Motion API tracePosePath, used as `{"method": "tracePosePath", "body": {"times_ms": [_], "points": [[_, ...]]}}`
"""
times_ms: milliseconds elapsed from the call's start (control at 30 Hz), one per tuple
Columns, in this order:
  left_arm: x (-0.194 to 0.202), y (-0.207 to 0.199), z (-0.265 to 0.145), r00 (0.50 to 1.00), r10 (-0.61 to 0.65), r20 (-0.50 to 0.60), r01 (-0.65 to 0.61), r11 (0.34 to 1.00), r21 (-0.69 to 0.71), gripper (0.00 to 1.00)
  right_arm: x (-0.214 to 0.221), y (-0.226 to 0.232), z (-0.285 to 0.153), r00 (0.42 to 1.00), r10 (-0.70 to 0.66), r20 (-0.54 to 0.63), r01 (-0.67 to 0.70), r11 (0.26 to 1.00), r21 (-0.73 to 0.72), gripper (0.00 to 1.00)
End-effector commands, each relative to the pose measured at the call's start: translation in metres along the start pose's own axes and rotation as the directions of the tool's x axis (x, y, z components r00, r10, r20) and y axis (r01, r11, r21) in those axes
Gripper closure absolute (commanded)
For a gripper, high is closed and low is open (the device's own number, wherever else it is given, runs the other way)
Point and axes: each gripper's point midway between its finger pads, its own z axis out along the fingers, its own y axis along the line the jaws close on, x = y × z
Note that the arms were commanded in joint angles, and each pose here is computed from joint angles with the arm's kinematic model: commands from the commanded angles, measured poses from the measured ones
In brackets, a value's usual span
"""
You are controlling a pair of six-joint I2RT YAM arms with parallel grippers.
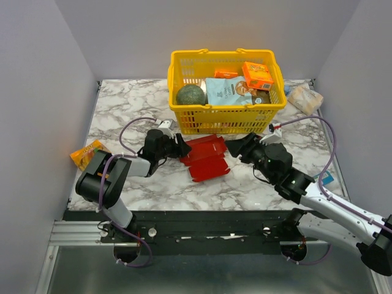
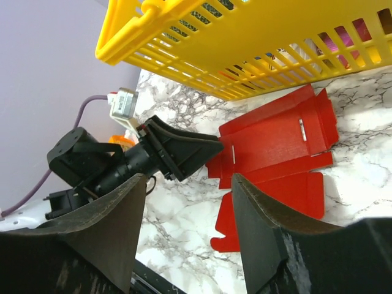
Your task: Fold the paper box
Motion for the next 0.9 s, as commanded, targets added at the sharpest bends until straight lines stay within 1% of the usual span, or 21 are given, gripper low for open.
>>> {"method": "tracePosePath", "body": {"times_ms": [0,33,67,200,267,367,533,633,700,833,867], "points": [[-0.002,0.014,0.004,1.000,0.001,-0.003,-0.001,0.998,-0.064,0.34,0.007,-0.017,-0.010,0.997,-0.066,-0.029,0.066,0.997,0.033,0.33],[-0.005,0.020,0.004,1.000,-0.001,0.010,0.002,0.995,-0.100,0.34,0.007,-0.019,-0.011,0.997,-0.069,-0.032,0.070,0.997,0.038,0.32],[-0.002,0.025,0.002,1.000,-0.005,0.006,0.006,0.991,-0.130,0.29,0.007,-0.020,-0.011,0.997,-0.069,-0.032,0.070,0.997,0.040,0.32],[-0.006,0.038,-0.005,1.000,-0.004,0.029,0.010,0.977,-0.211,0.23,0.009,-0.021,-0.013,0.996,-0.074,-0.041,0.076,0.996,0.041,0.32],[-0.010,0.037,-0.007,0.999,-0.006,0.046,0.015,0.977,-0.214,0.20,0.010,-0.021,-0.012,0.996,-0.076,-0.044,0.078,0.996,0.043,0.32],[-0.018,0.031,-0.011,0.997,-0.007,0.073,0.021,0.980,-0.198,0.19,0.011,-0.020,-0.010,0.995,-0.079,-0.053,0.081,0.996,0.042,0.32],[-0.038,0.015,-0.022,0.992,0.020,0.127,0.000,0.987,-0.158,0.15,0.016,-0.018,-0.007,0.993,-0.086,-0.078,0.089,0.995,0.036,0.31],[-0.042,0.022,-0.026,0.993,0.019,0.117,0.004,0.982,-0.187,0.13,0.019,-0.017,-0.005,0.992,-0.087,-0.091,0.091,0.995,0.032,0.31],[-0.039,0.033,-0.027,0.995,-0.003,0.097,0.024,0.977,-0.212,0.13,0.020,-0.016,-0.005,0.991,-0.089,-0.098,0.091,0.995,0.025,0.31],[-0.026,0.048,-0.019,0.996,-0.081,0.044,0.088,0.974,-0.211,0.13,0.017,-0.012,-0.006,0.991,-0.101,-0.093,0.103,0.995,0.012,0.31],[-0.023,0.046,-0.017,0.995,-0.095,0.029,0.099,0.976,-0.192,0.14,0.016,-0.011,-0.007,0.990,-0.108,-0.092,0.110,0.994,0.008,0.31]]}}
